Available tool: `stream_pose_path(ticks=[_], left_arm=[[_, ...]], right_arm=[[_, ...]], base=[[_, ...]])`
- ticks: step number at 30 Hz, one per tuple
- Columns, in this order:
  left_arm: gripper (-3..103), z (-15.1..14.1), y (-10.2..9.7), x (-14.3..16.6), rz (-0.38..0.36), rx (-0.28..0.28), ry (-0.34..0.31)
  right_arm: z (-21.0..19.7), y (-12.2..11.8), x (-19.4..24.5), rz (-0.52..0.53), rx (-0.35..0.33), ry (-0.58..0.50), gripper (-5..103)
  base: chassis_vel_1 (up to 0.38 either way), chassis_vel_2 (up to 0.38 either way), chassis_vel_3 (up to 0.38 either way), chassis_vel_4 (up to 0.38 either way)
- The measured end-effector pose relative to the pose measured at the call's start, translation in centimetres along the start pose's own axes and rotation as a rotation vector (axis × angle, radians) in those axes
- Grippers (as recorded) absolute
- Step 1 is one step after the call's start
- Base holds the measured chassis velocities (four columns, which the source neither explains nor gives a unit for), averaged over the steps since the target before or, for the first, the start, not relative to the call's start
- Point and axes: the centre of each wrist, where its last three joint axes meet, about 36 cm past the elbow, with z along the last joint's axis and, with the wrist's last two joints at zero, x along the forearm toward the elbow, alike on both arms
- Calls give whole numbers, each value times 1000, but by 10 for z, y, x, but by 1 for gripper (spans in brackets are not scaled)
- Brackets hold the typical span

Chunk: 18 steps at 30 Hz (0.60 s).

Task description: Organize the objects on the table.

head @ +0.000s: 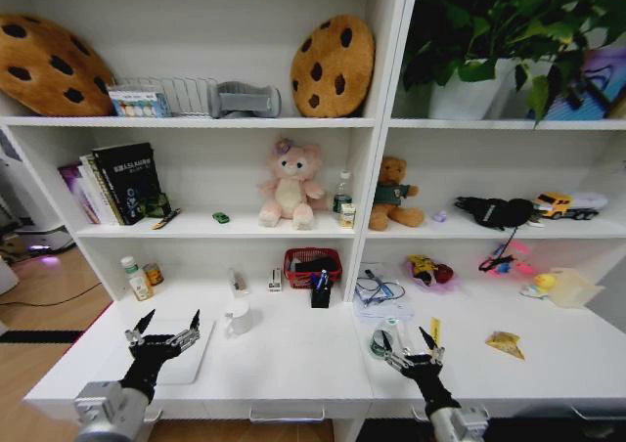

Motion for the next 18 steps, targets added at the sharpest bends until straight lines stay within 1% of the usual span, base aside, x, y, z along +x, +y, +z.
stream_pose_path(ticks=[10,14,18], left_arm=[[100,0,0,0,0,0,0],[100,0,0,0,0,0,0],[100,0,0,0,0,0,0]], right_arm=[[13,-12,-43,-17,-32,52,100],[20,-9,-51,-38,-38,62,100],[21,-4,-50,-54,-44,63,100]], base=[[4,4,-7,-3],[0,0,0,0],[0,0,0,0]])
